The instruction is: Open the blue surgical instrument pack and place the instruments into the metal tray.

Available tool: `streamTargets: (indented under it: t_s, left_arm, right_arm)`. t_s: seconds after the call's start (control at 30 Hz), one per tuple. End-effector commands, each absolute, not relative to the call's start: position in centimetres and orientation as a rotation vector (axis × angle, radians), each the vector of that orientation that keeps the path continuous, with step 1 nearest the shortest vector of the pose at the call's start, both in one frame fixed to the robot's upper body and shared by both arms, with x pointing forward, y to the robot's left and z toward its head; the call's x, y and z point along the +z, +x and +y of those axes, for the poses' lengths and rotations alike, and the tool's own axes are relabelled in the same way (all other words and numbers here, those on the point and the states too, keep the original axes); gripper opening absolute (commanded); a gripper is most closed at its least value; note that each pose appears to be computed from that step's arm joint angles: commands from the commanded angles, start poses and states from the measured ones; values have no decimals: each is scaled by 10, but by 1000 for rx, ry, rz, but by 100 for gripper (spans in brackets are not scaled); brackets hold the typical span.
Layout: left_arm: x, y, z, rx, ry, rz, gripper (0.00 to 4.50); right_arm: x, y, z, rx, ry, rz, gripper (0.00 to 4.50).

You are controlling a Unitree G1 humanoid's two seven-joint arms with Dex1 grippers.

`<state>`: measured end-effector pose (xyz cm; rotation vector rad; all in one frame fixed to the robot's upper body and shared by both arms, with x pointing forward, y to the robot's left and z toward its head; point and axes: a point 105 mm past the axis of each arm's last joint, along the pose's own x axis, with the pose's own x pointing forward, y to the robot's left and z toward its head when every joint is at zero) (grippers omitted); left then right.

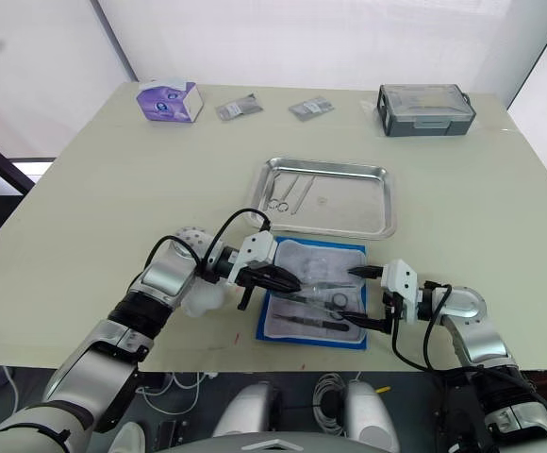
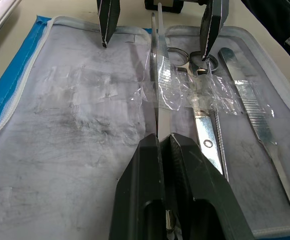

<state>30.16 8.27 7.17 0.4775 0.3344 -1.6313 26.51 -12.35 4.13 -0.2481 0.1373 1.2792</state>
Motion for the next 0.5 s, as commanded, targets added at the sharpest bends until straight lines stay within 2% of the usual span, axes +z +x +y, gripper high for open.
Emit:
streamTargets:
  t_s: [0.03,0.5]
  left_arm:
    - [78,305,82,-1609,514,285,84]
    - [79,297,78,-1646,499,248,84]
  right_arm:
    - [-17,236,-134,1291,-209,431,450]
    - [-17,237,-133,1292,-211,429,450]
